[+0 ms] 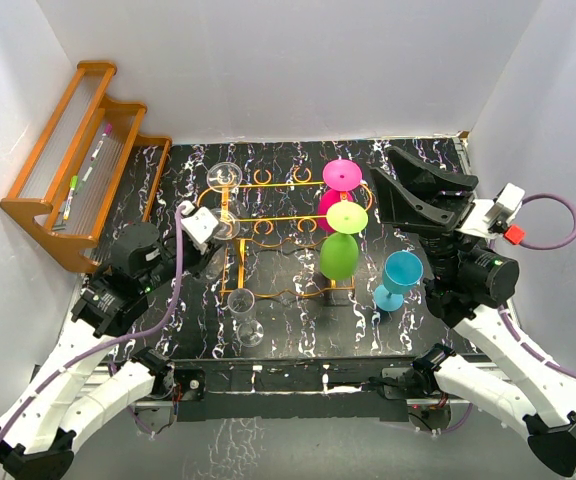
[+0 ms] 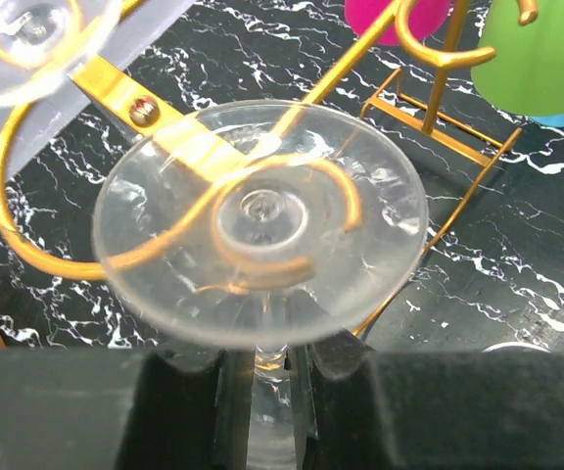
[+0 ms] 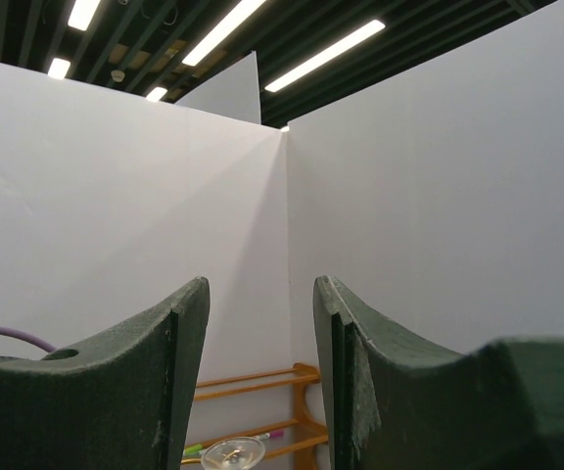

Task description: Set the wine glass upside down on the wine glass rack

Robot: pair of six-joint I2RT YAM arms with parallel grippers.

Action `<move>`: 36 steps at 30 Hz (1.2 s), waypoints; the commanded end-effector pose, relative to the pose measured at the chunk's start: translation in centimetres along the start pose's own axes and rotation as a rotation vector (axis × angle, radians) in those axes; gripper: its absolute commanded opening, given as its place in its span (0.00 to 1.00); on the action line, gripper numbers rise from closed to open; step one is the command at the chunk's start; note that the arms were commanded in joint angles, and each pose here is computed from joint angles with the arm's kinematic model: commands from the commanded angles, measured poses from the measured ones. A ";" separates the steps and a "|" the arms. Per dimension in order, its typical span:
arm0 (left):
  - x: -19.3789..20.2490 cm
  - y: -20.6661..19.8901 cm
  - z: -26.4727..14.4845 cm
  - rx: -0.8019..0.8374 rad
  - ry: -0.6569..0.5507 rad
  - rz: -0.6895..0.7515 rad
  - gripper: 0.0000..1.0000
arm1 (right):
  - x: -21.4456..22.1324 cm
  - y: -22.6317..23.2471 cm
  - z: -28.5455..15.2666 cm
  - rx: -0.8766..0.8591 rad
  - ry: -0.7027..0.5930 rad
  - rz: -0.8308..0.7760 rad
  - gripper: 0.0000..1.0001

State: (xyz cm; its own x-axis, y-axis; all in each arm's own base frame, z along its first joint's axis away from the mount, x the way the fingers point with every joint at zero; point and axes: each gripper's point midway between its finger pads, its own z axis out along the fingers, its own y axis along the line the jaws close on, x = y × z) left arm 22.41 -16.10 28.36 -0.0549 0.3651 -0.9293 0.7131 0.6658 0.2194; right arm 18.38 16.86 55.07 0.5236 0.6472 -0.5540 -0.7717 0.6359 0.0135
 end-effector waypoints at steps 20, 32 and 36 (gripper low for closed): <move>0.7 -0.5 -1.3 0.015 0.011 0.031 0.49 | -1.5 0.3 0.0 -0.009 -0.012 -0.052 0.50; -0.1 -0.6 -3.0 0.011 -0.008 0.036 0.57 | 0.6 0.1 -0.8 -0.007 0.110 -0.081 0.51; 0.1 -0.2 -3.9 -0.020 -0.008 0.026 0.60 | 3.1 2.2 -2.0 -0.165 0.346 -0.154 0.52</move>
State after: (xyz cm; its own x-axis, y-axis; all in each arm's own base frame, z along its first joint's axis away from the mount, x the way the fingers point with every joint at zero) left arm 20.24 -14.55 27.71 -0.0539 0.3987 -0.9155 0.7203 0.6505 0.2409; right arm 18.99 17.60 52.83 0.5223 0.5229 -0.6736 -0.7343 0.6774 -0.0436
